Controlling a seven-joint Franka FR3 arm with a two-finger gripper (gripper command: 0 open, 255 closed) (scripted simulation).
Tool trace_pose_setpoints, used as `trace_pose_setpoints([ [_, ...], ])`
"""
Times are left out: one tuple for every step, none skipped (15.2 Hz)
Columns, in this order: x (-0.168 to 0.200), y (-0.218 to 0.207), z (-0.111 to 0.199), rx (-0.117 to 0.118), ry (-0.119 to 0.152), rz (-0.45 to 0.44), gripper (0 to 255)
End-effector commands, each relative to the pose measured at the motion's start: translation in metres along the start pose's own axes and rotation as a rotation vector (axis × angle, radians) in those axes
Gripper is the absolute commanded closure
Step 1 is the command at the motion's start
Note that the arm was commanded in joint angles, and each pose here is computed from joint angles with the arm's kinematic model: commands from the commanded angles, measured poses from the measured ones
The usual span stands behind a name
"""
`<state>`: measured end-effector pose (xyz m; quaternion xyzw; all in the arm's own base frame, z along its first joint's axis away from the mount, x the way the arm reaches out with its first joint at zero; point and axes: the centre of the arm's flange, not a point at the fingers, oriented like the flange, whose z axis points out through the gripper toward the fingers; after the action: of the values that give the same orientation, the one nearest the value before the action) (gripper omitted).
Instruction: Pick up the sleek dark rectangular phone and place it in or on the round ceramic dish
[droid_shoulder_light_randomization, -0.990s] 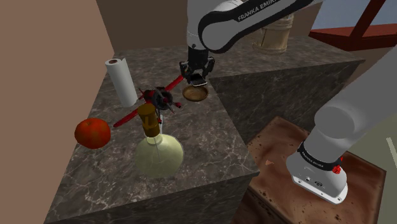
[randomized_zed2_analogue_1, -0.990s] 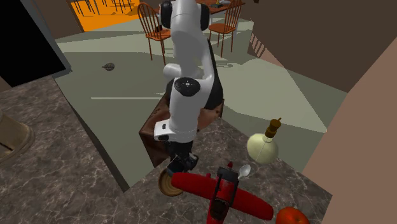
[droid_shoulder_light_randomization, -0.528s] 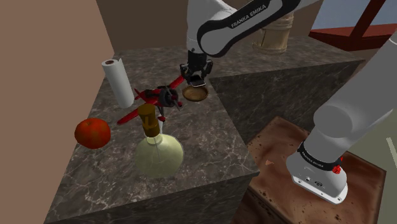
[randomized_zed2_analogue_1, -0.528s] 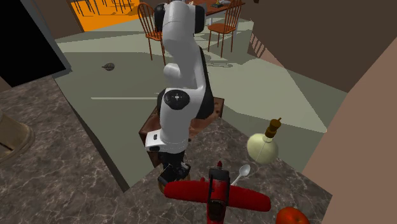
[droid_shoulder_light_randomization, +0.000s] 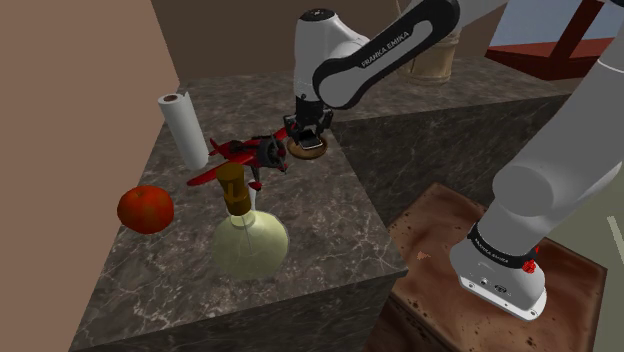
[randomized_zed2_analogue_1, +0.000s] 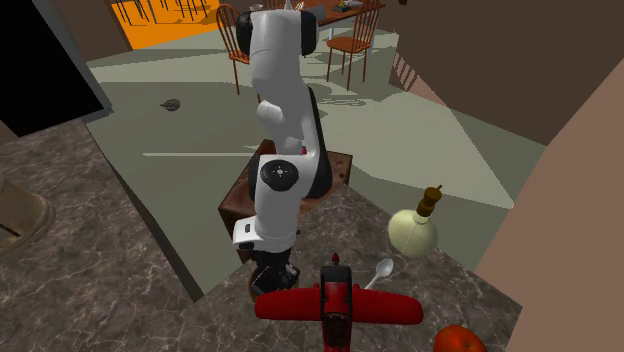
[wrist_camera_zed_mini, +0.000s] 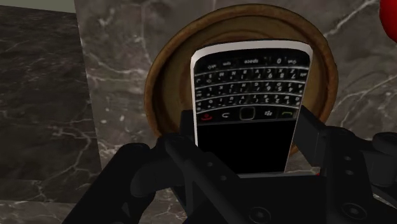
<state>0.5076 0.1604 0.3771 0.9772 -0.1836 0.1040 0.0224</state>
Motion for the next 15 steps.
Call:
trace_pose_setpoints([
  [-0.002,0.000,0.007,0.001,0.001,-0.001,255],
  [-0.002,0.000,0.007,0.001,0.001,-0.001,255],
  [-0.002,0.000,0.007,0.001,0.001,-0.001,255],
  [-0.002,0.000,0.007,0.001,0.001,-0.001,255],
  [-0.002,0.000,0.007,0.001,0.001,-0.001,255],
  [-0.002,0.000,0.007,0.001,0.001,-0.001,255],
  [-0.002,0.000,0.007,0.001,0.001,-0.001,255],
  [-0.002,0.000,0.007,0.001,0.001,-0.001,255],
  [-0.002,0.000,0.007,0.001,0.001,-0.001,0],
  [-0.002,0.000,0.006,0.001,0.001,-0.001,0],
  [-0.003,0.000,0.006,0.001,0.001,-0.001,0],
  [-0.003,0.000,0.006,0.001,0.001,-0.001,0],
  [-0.003,0.000,0.006,0.001,0.001,-0.001,0],
  [-0.002,0.000,0.007,0.001,0.001,-0.001,0],
  [-0.002,0.000,-0.007,0.001,0.001,-0.001,0],
])
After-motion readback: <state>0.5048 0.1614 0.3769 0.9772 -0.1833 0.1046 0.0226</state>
